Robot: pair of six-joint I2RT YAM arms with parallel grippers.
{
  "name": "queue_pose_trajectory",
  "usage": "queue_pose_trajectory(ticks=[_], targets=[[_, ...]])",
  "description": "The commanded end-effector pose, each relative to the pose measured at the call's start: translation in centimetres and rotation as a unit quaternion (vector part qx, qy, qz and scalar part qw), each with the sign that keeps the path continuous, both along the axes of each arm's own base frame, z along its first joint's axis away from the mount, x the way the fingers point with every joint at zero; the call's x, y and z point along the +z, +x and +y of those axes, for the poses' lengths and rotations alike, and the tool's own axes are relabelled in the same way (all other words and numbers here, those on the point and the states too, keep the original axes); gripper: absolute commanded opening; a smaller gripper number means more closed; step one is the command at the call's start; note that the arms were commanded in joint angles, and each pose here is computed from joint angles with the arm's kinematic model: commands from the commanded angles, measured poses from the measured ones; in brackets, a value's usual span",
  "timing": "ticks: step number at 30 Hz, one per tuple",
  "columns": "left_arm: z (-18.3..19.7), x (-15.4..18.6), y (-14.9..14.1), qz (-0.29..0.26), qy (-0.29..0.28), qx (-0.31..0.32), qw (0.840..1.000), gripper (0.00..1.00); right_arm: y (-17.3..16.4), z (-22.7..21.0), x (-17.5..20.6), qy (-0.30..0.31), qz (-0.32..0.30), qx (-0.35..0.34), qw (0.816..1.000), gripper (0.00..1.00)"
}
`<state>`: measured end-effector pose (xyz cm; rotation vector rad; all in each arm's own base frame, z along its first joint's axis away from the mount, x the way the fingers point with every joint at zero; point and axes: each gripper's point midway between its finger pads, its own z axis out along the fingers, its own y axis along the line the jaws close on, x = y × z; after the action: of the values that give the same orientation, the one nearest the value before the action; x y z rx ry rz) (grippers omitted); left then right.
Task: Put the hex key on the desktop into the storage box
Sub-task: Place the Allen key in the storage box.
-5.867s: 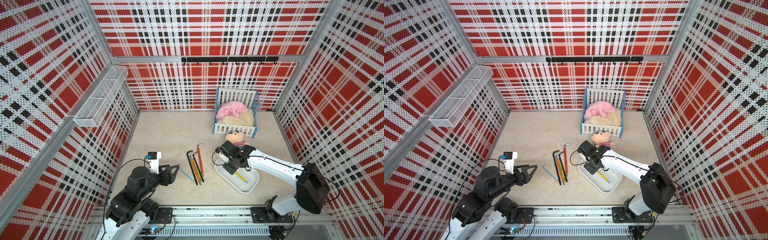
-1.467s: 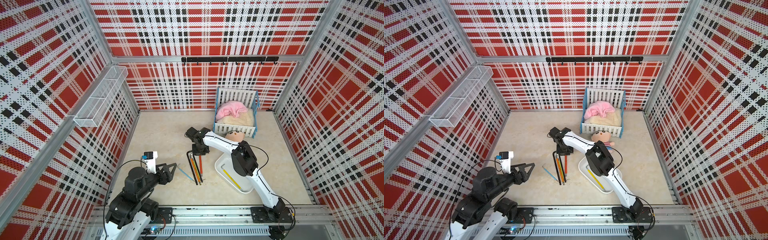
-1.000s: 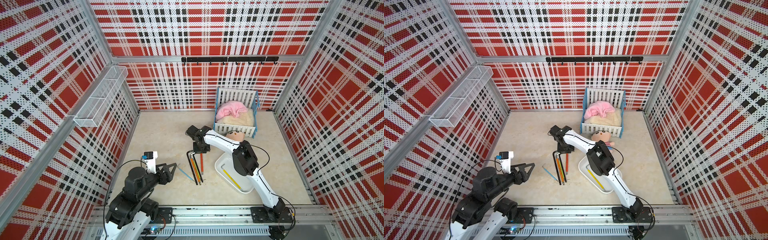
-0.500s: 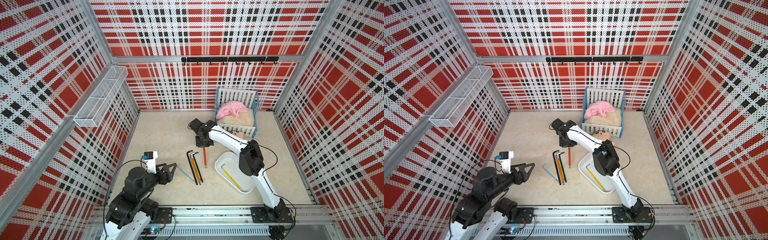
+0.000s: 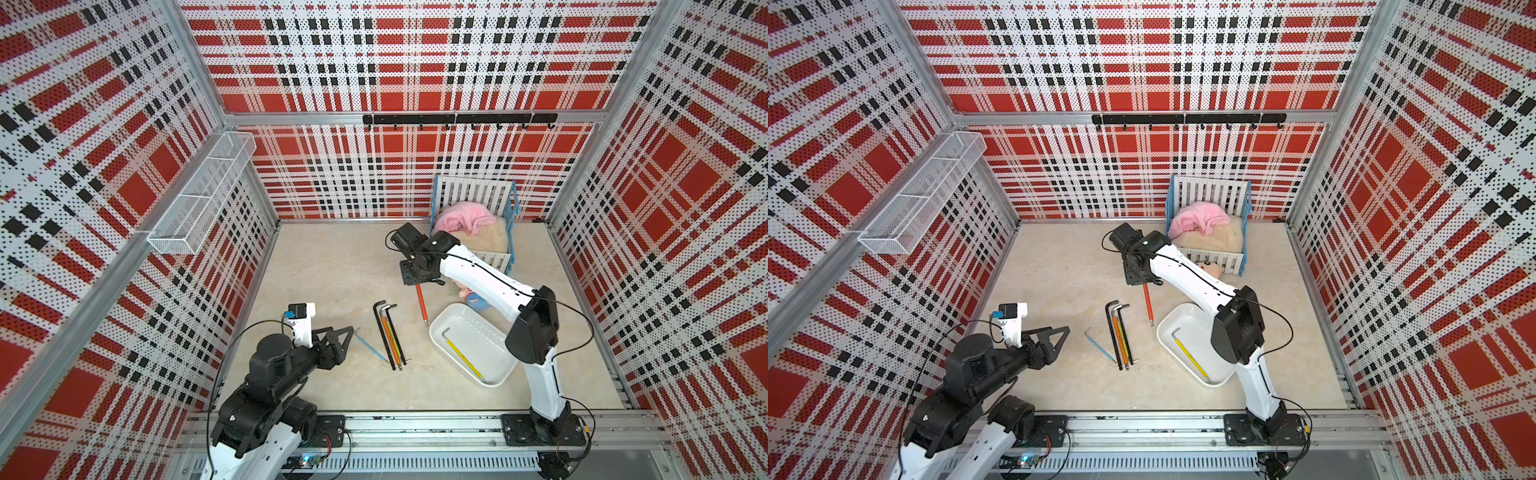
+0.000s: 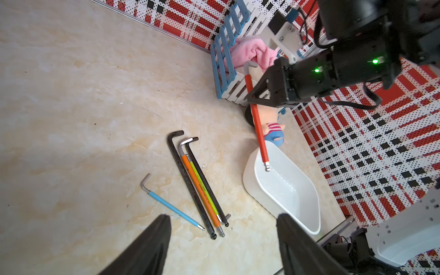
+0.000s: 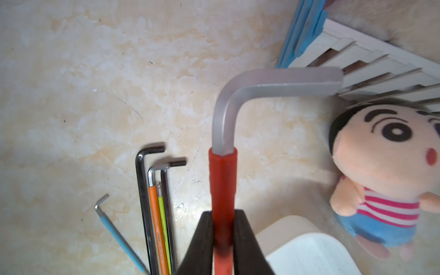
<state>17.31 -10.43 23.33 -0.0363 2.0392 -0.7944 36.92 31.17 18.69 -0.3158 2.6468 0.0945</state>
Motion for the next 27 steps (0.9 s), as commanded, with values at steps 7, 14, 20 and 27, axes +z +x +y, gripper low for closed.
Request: queue_pose_trajectory(ticks=[7, 14, 20, 27], targets=[[0.0, 0.0, -0.1, -0.005, 0.006, -0.004, 1.000, 0.75, -3.2, -5.2, 3.3, -0.013, -0.068, 0.092, 0.993, 0.00], [0.0, 0.1, -0.1, -0.006, 0.005, -0.005, 1.000, 0.76, -6.6, -8.3, 1.5, -0.048, -0.082, 0.168, 0.981, 0.00], [-0.1, 0.0, -0.1, -0.006, 0.007, -0.009, 1.000, 0.76, -9.3, -9.9, -1.5, -0.068, -0.063, 0.219, 0.971, 0.00], [-0.1, 0.0, -0.1, -0.005, 0.006, -0.008, 1.000, 0.76, -12.1, -10.6, -4.9, -0.069, -0.019, 0.265, 0.962, 0.00]])
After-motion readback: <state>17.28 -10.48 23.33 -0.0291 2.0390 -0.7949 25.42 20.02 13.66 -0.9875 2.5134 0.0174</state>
